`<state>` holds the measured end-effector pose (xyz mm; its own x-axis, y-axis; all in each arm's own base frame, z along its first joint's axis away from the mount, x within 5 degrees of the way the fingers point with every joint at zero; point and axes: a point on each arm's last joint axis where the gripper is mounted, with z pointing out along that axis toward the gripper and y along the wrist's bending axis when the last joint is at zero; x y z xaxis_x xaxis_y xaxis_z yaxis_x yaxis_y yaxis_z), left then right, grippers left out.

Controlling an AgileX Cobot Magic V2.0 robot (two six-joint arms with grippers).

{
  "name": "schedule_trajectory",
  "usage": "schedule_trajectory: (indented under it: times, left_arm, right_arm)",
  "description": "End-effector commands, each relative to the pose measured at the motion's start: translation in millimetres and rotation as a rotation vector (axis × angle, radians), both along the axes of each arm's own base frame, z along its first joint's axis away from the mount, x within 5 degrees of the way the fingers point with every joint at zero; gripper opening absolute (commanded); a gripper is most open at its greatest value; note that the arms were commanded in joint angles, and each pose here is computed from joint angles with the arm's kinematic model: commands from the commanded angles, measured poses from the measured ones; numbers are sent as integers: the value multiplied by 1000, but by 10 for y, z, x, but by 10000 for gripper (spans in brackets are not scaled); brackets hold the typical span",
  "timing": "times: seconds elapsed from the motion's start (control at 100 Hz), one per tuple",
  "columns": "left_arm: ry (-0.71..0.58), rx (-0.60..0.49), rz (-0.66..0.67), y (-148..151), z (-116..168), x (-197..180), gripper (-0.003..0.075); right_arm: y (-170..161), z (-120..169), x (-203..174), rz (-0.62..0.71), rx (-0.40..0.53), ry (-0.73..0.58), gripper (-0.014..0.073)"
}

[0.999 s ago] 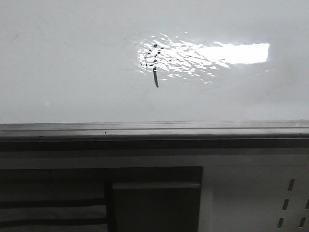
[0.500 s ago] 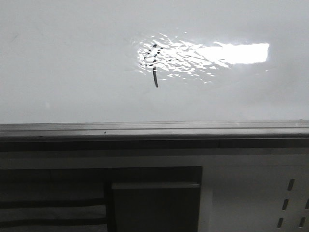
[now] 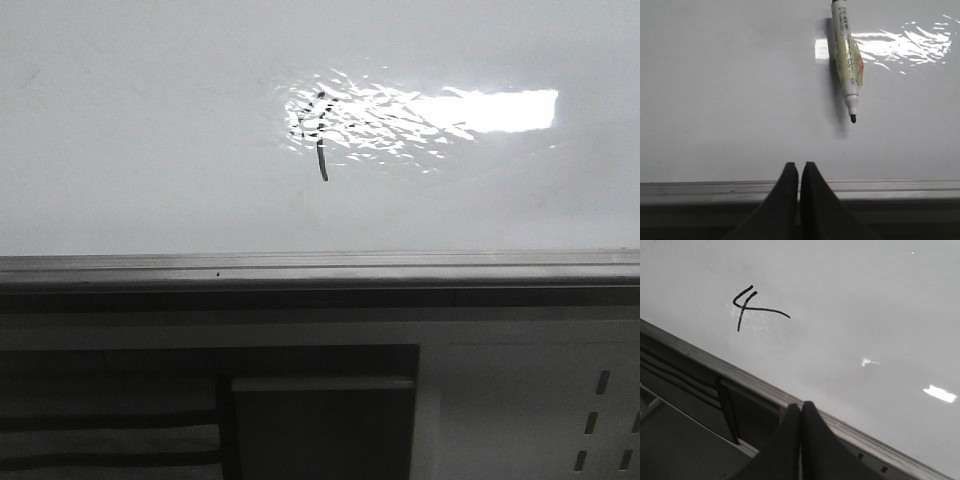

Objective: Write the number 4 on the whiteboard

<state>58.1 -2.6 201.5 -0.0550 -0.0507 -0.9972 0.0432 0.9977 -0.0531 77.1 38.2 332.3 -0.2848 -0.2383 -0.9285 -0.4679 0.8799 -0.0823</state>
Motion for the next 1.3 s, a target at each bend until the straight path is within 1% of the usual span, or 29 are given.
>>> schedule_trajectory:
  times: [0.0, 0.83, 0.9, 0.929, 0.969, 1.069, 1.169, 1.289]
  left_arm:
    - [-170, -19, 0, 1, 76, -25, -20]
    - [-180, -19, 2, 3, 85, -37, -20]
    - [-180, -19, 2, 3, 85, -37, -20]
    - [-180, -19, 2, 3, 85, -37, -20]
    - [-178, -19, 2, 3, 83, -36, -20]
    - [-178, -19, 2, 3, 83, -36, -20]
    - [-178, -19, 2, 3, 83, -36, -20]
    - [-178, -19, 2, 3, 83, -36, -20]
  right_arm:
    - [7, 128, 5, 13, 28, -84, -72]
    - [2, 118, 2, 11, 25, -78, -72]
    - [-36, 103, -32, 0, 40, -97, -72]
    - [-46, 95, -40, -11, 67, -110, -72]
    - [-80, 47, -45, -47, 88, -128, -72]
    - [-179, -110, -71, -155, 139, -232, -72]
    - [-277, -367, -142, -266, 163, -327, -72]
    - [-331, -669, -200, -353, 190, -407, -72]
